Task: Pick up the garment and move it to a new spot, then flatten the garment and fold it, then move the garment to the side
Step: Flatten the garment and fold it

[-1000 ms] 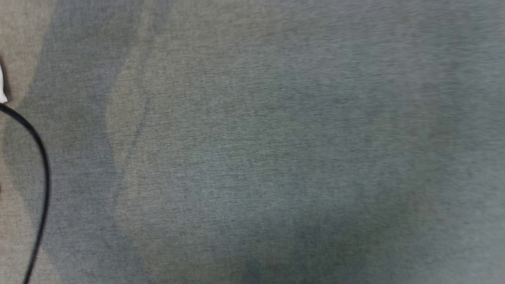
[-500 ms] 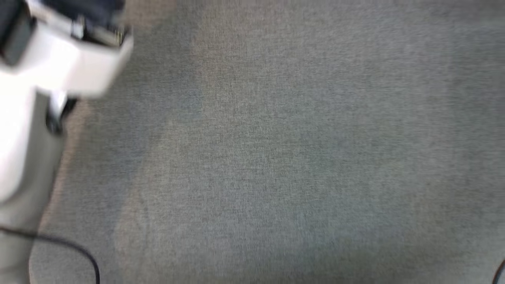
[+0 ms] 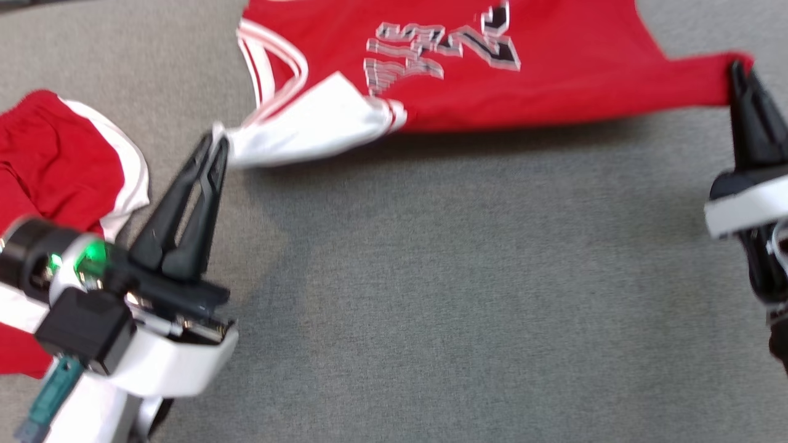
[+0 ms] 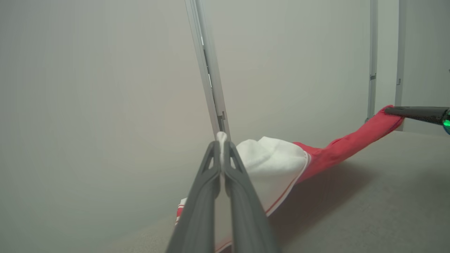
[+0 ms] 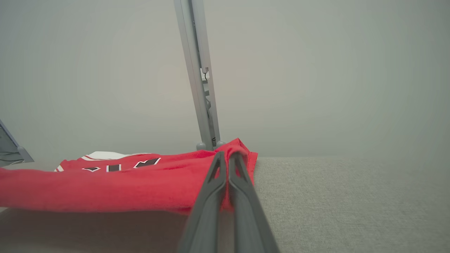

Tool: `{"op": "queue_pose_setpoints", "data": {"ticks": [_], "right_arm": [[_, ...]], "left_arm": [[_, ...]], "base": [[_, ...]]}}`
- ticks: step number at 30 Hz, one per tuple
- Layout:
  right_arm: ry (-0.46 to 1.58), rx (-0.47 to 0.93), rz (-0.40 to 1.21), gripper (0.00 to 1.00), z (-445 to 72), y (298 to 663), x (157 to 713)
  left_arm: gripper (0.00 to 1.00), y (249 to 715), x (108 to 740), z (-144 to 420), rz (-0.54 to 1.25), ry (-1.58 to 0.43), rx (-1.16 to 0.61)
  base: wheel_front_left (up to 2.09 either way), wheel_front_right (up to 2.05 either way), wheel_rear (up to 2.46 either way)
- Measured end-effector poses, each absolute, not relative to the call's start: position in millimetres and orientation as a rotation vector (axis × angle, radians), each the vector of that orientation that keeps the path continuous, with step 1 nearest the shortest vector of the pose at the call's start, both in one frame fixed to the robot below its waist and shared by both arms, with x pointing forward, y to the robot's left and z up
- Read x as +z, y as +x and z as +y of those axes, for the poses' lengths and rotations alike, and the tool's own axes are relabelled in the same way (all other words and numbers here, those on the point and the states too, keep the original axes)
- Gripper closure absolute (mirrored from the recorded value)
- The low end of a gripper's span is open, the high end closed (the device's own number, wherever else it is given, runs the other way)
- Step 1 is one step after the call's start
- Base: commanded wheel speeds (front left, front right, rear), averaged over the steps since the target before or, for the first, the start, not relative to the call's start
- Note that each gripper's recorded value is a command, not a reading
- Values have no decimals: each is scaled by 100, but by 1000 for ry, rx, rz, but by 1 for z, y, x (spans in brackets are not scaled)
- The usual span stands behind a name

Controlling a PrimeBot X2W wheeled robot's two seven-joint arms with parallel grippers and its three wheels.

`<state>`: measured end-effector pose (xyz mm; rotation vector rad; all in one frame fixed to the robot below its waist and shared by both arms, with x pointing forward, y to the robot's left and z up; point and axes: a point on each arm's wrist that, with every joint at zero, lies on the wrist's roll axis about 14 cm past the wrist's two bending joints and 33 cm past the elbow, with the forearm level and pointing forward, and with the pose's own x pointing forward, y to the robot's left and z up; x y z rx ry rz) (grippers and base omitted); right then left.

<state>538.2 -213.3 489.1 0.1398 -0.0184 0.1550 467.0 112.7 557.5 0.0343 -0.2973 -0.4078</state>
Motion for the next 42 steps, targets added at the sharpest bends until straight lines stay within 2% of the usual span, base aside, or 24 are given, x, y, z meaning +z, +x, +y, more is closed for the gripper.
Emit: {"op": "queue_pose_setpoints", "data": {"ticks": [7,12,23,33,42], "right_arm": [[143,95,-50,100,-236,481,507],[137,76,-15,100,-242,436,496],[131,7,21,100,-257,375,484],[112,-28,56,100,-263,360,472],[87,-35,110,100,-260,384,456]], "left_arm": [[100,417,563,108,-266,-31,-392],[100,383,552,105,-204,-67,-381],[100,326,540,93,-115,-157,-377],[100,337,525,66,-50,-141,-486],[100,373,500,53,18,-150,-527]], "base": [[0,0,0],[0,0,0],[0,0,0],[0,0,0],[0,0,0]]}}
